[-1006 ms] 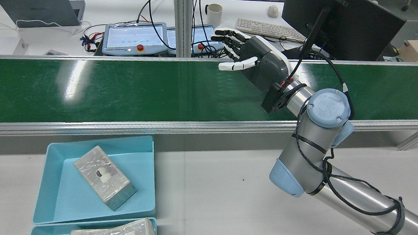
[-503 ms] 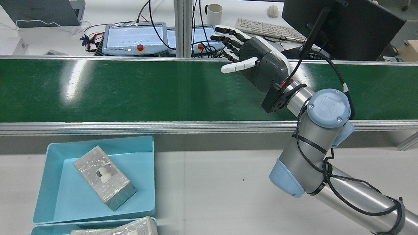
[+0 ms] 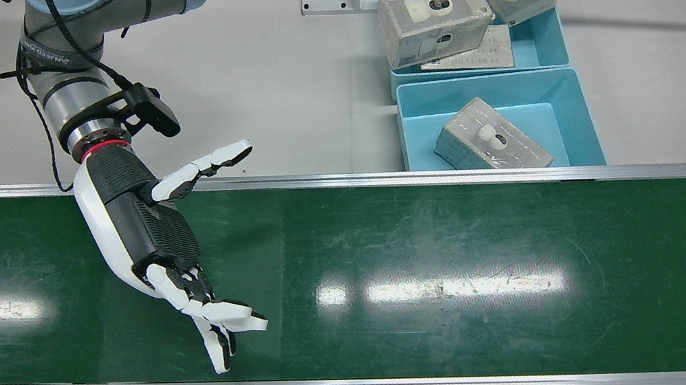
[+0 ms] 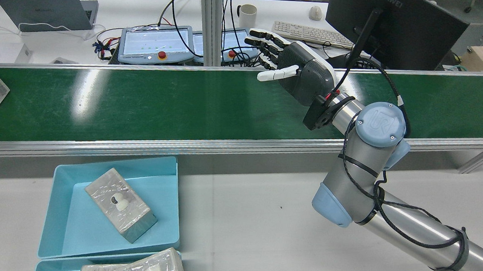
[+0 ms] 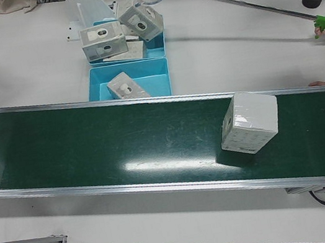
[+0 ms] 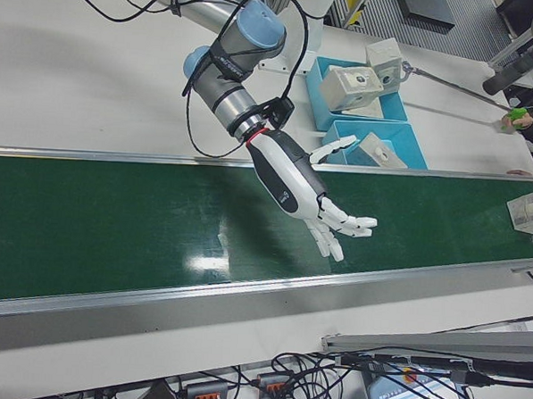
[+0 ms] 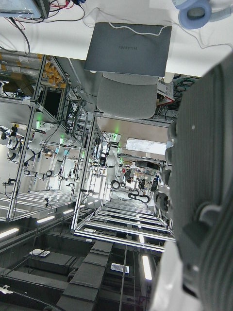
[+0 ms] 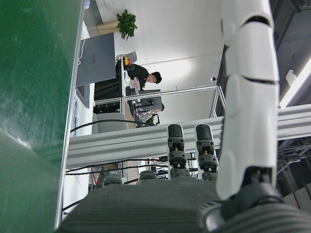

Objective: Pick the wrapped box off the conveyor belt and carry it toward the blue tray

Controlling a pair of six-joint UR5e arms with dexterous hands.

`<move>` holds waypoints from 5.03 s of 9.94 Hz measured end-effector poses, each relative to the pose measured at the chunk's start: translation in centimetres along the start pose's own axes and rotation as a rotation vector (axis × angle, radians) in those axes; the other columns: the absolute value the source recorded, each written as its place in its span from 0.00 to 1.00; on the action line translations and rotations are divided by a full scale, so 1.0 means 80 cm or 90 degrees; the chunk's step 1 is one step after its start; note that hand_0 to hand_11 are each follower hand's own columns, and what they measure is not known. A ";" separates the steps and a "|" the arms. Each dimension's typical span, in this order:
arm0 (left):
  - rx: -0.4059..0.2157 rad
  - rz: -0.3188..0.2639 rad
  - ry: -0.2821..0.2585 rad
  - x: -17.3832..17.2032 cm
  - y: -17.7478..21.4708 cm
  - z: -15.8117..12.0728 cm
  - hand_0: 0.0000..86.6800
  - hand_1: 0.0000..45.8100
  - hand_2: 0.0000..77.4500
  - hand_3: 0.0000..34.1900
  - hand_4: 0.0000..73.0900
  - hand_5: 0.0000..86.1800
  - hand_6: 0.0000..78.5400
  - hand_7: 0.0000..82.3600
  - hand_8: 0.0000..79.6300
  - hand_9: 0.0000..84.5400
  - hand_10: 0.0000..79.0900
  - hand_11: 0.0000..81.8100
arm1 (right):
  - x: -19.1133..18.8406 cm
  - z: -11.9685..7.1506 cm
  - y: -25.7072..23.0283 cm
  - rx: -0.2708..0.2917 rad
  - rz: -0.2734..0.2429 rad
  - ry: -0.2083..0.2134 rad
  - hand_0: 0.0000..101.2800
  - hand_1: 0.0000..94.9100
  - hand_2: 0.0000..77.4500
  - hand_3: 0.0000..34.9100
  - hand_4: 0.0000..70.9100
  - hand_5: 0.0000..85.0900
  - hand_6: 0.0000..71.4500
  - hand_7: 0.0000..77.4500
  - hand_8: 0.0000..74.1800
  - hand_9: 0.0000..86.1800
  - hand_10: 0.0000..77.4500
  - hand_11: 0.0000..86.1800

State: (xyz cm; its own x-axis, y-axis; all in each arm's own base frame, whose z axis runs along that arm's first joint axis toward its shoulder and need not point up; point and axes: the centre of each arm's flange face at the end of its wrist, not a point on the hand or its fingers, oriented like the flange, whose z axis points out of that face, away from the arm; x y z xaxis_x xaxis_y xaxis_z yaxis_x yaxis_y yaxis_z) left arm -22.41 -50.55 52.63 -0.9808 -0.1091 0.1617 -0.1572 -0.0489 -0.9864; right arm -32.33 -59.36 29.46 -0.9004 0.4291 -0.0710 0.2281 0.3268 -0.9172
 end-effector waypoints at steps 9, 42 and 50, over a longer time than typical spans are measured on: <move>0.000 0.000 0.000 0.000 0.000 0.000 0.00 0.00 0.01 0.00 0.00 0.01 0.00 0.01 0.01 0.00 0.00 0.00 | 0.000 0.000 0.000 0.000 0.003 -0.002 0.48 0.17 0.18 0.34 0.15 0.29 0.06 0.27 0.00 0.04 0.00 0.02; 0.000 0.000 0.000 0.000 0.000 0.000 0.00 0.00 0.01 0.00 0.00 0.01 0.01 0.01 0.01 0.00 0.01 0.00 | 0.036 0.027 0.028 0.012 -0.015 -0.010 0.47 0.13 0.15 0.43 0.22 0.34 0.10 0.34 0.00 0.06 0.00 0.02; 0.000 0.000 0.000 0.000 0.000 0.000 0.00 0.00 0.01 0.00 0.00 0.01 0.00 0.01 0.01 0.00 0.00 0.01 | 0.040 0.034 0.003 0.019 -0.018 -0.017 0.47 0.17 0.24 0.42 0.21 0.34 0.11 0.34 0.00 0.06 0.00 0.02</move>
State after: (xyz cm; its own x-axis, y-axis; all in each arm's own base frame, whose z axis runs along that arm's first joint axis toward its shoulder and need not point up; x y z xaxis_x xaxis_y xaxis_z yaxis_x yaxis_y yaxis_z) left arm -22.41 -50.54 52.63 -0.9808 -0.1091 0.1618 -0.1572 -0.0489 -0.9864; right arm -36.15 -60.25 27.95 -0.9163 0.3967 -0.0552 0.1914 0.3126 -0.9304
